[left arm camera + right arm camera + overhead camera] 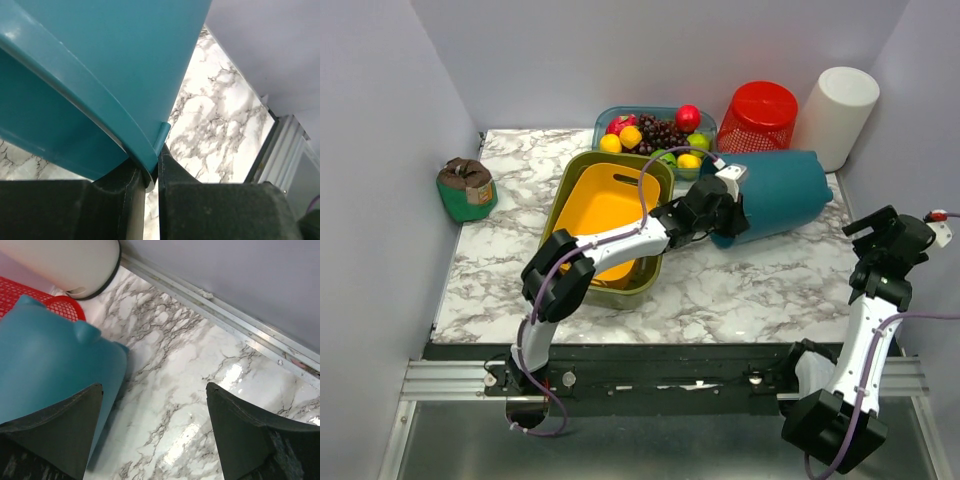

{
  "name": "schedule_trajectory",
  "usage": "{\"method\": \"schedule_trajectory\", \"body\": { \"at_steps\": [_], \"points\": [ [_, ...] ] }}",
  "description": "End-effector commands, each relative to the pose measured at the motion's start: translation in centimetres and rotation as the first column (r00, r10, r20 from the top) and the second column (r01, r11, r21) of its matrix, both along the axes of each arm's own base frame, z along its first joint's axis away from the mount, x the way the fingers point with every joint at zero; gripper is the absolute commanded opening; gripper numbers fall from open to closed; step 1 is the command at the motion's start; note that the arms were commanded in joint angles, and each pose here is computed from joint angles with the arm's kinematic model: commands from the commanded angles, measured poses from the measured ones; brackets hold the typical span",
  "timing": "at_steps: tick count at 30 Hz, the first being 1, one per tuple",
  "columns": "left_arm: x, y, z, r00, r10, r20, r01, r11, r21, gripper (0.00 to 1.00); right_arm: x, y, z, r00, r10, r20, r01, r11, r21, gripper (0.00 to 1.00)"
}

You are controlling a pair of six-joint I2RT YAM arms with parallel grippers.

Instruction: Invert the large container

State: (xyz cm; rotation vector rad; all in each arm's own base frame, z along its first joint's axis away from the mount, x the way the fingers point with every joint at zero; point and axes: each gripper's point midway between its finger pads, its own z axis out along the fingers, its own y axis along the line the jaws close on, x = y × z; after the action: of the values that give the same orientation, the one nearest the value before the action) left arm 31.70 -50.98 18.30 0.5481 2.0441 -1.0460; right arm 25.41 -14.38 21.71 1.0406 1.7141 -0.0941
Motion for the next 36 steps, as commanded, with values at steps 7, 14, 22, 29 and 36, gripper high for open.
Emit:
{"method": "schedule_trajectory", "body": {
  "at_steps": [7,14,22,29,36],
  "points": [
    [-6.9,2.5,5.6,0.96,-0.276,0.05,0.28,0.947,-0.157,0.0,2.8,1.8,2.6,0.972,0.219,0.088,-0.221,0.975,0.016,0.96],
    [-11.0,7.4,3.1,0.958,-0.286,-0.035,0.282,0.955,-0.097,0.0,4.1,4.2,0.8,0.936,0.322,0.146,-0.341,0.931,0.133,1.0],
    [-13.4,10.6,-1.1,0.963,-0.222,-0.151,0.22,0.975,-0.03,0.0,4.1,7.8,-1.7,0.88,0.415,0.232,-0.467,0.845,0.262,1.0],
    [-14.3,11.6,-5.1,0.954,-0.182,-0.24,0.197,0.98,0.04,0.0,3.0,7.7,-3.9,0.906,0.359,0.225,-0.412,0.869,0.273,1.0],
    [-16.5,12.5,-8.8,0.937,-0.173,-0.303,0.207,0.975,0.084,0.0,3.8,8.3,-3.4,0.88,0.369,0.298,-0.451,0.846,0.285,1.0]
  ]
}}
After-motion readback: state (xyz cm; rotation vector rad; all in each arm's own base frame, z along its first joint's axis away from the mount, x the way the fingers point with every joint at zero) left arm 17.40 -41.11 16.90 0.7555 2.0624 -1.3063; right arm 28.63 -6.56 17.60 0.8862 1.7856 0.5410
